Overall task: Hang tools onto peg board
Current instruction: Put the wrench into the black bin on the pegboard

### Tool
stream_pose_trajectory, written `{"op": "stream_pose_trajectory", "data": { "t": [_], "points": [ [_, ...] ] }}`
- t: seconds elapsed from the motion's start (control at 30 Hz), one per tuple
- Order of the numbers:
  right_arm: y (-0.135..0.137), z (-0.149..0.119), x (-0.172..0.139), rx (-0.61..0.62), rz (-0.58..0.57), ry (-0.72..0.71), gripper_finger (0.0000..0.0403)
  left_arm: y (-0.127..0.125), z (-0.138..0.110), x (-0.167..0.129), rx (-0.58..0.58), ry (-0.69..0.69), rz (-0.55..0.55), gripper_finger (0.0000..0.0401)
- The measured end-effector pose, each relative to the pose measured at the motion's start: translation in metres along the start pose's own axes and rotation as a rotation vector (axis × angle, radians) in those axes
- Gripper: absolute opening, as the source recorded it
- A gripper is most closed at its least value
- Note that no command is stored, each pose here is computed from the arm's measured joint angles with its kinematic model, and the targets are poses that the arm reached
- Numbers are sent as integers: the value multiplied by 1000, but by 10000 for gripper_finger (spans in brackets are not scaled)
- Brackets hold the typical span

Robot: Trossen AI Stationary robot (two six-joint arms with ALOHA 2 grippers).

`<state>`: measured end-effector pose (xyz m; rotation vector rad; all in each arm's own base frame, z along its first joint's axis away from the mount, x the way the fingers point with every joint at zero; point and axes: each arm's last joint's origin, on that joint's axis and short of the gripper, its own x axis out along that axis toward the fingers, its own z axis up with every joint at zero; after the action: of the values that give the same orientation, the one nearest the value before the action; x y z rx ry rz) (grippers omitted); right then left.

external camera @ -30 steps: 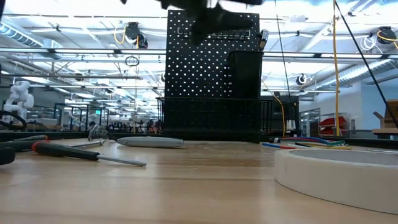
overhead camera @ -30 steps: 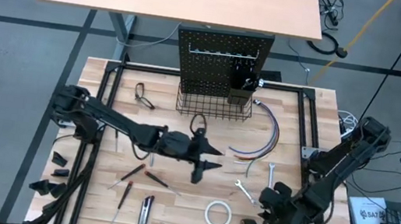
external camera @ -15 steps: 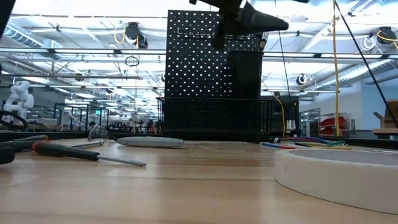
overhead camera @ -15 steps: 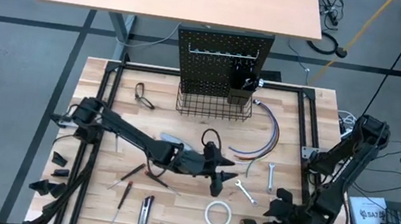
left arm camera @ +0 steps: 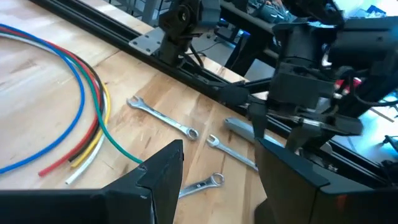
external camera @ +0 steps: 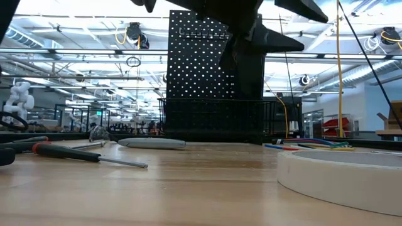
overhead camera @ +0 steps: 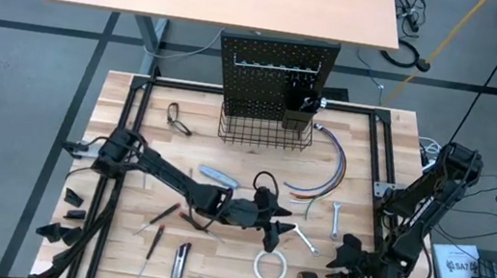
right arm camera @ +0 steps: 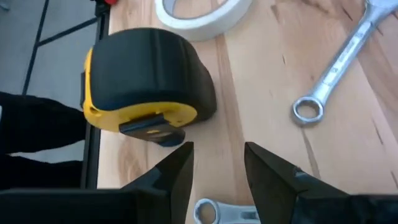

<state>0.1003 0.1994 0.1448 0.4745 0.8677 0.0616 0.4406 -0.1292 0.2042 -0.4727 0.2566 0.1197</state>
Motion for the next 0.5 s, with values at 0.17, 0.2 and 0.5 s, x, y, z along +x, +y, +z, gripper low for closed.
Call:
{"op": "stream_pose_trajectory", "data": {
  "t": [0.17, 0.2, 0.5],
  "points": [
    [-6, -2, 1, 42, -23, -26, 137, -3, -3, -1, 12, -7, 13, 203],
    [-6, -2, 1, 43, -25, -33, 137, -2, -4, 1, 17, -11, 10, 203],
    [-5, -3, 1, 71, -14, 15, 137, -6, -24, 17, 29, -21, -139, 203]
  ]
}}
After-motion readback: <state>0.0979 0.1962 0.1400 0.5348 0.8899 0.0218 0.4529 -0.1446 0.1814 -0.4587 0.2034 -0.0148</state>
